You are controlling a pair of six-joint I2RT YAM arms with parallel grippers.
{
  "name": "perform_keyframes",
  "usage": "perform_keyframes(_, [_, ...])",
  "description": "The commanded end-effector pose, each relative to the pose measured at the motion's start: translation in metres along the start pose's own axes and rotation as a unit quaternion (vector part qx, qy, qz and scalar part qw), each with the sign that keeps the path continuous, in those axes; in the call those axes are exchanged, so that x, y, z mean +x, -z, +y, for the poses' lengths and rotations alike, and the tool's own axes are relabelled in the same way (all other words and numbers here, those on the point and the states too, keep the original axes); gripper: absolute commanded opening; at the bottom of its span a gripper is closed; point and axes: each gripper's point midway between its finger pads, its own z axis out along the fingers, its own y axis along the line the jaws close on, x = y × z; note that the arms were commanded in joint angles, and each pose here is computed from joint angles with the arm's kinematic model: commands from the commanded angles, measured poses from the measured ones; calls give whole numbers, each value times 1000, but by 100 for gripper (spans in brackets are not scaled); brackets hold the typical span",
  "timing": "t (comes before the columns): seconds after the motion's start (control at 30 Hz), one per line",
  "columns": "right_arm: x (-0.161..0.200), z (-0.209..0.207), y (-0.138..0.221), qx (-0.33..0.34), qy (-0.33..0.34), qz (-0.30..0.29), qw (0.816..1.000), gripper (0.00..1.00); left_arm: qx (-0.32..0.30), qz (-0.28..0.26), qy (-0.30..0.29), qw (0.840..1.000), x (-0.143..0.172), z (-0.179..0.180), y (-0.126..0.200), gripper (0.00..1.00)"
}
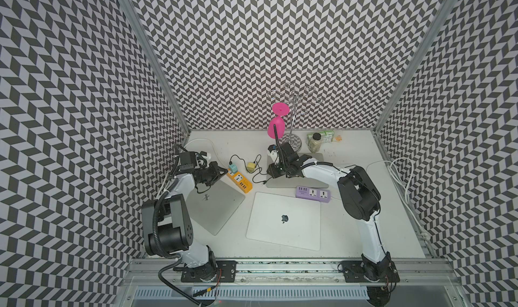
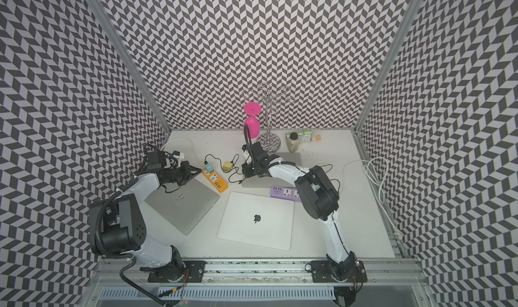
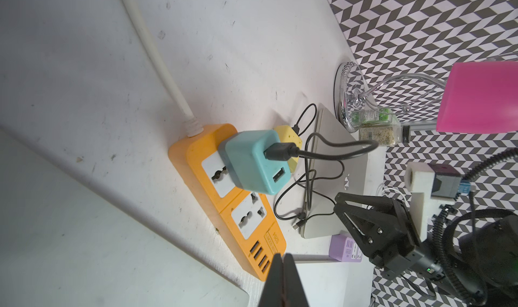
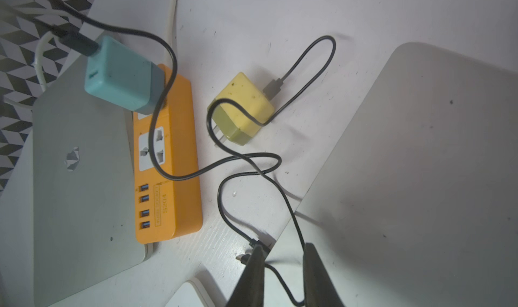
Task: Unplug the laptop charger
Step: Pick up the charging cable from the center of the board.
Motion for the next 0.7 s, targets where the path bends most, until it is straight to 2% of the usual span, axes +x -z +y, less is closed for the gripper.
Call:
perform_keyframes(0.0, [-4, -7, -1, 20, 2, -7, 1000, 25, 5, -7, -13, 1000, -4, -6, 2, 0])
perform_keyframes(0.23, [4, -10, -3, 27, 0, 4, 1000, 29, 5, -7, -12, 1000, -4, -7, 2, 0])
perform_keyframes(0.67, [19, -8, -9, 16, -2, 25, 1000, 28, 4, -6, -11, 1000, -4, -6, 2, 0])
